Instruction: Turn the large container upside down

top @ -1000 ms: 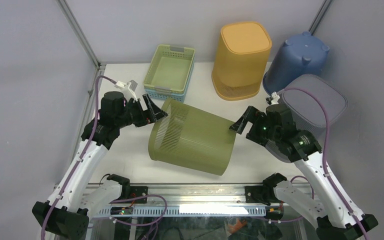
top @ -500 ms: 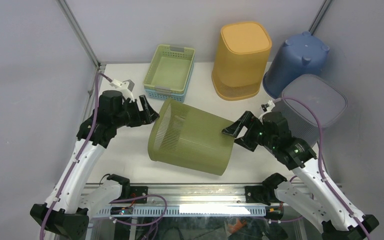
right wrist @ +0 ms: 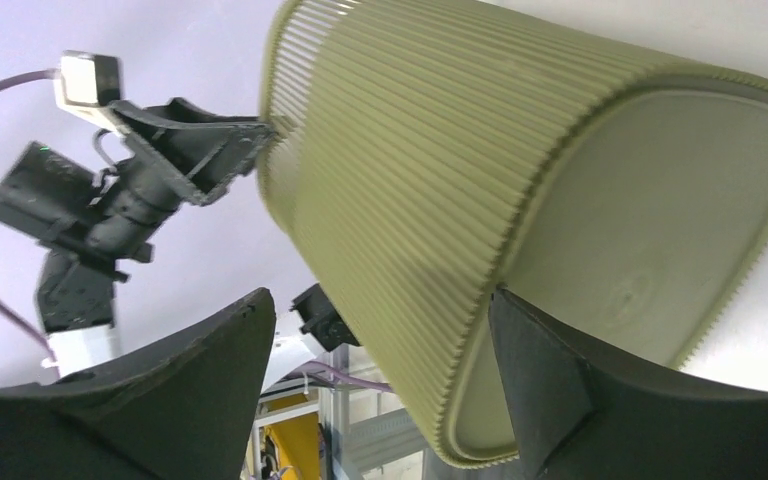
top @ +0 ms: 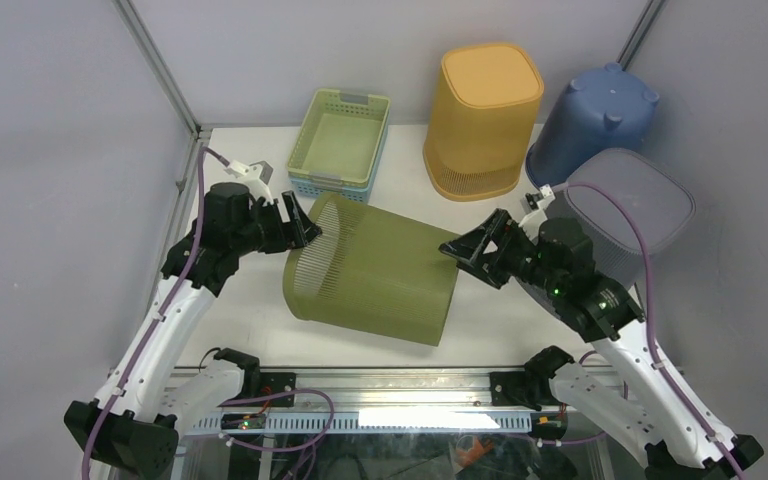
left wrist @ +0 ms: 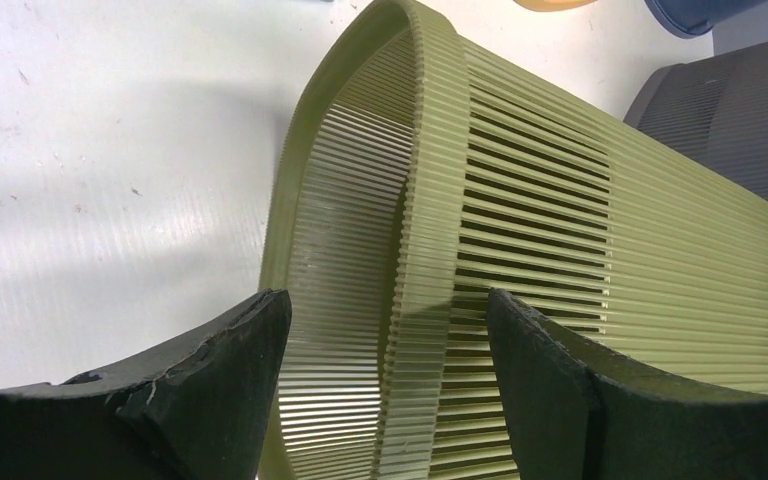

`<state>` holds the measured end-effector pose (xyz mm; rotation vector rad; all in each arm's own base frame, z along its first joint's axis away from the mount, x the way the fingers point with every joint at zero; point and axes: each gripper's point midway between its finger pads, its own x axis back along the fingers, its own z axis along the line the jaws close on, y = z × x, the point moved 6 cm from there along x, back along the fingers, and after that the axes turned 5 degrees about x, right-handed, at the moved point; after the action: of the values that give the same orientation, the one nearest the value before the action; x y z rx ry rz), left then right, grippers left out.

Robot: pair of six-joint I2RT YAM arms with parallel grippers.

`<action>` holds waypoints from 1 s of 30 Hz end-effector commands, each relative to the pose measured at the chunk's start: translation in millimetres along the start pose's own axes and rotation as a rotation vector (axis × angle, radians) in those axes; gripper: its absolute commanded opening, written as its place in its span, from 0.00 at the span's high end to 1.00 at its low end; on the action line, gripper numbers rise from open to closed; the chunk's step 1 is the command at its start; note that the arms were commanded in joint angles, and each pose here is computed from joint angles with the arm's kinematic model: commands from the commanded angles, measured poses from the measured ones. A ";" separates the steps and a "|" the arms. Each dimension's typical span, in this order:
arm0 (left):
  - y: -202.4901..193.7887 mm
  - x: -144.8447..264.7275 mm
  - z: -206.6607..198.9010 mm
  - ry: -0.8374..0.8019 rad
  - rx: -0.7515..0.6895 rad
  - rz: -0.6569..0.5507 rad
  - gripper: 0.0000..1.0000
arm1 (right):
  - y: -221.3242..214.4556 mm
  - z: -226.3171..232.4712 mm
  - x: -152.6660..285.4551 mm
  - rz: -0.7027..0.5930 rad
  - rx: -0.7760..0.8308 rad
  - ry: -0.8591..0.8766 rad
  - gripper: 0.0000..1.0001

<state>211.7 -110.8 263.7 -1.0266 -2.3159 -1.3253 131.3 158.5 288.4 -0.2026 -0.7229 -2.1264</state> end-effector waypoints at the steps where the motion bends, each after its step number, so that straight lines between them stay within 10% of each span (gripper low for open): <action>1: -17.0 -9.2 17.4 0.065 -0.028 0.070 0.27 | 25.4 67.2 24.5 -0.080 0.078 0.266 0.19; 11: -14.5 -14.0 14.5 0.043 -0.027 0.064 0.27 | 44.7 102.8 23.8 -0.098 0.176 0.328 0.19; 19: 10.8 12.8 -7.6 0.005 -0.037 -0.013 0.26 | 28.0 14.9 25.7 -0.127 0.116 -0.153 0.15; 30: 30.2 26.0 0.5 0.191 0.006 -0.057 0.27 | -12.6 -19.8 5.8 0.022 -0.008 -0.109 0.18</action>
<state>210.4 -102.6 306.7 -0.9368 -2.3184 -1.3799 119.6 139.4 261.4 -0.4100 -0.8524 -2.1087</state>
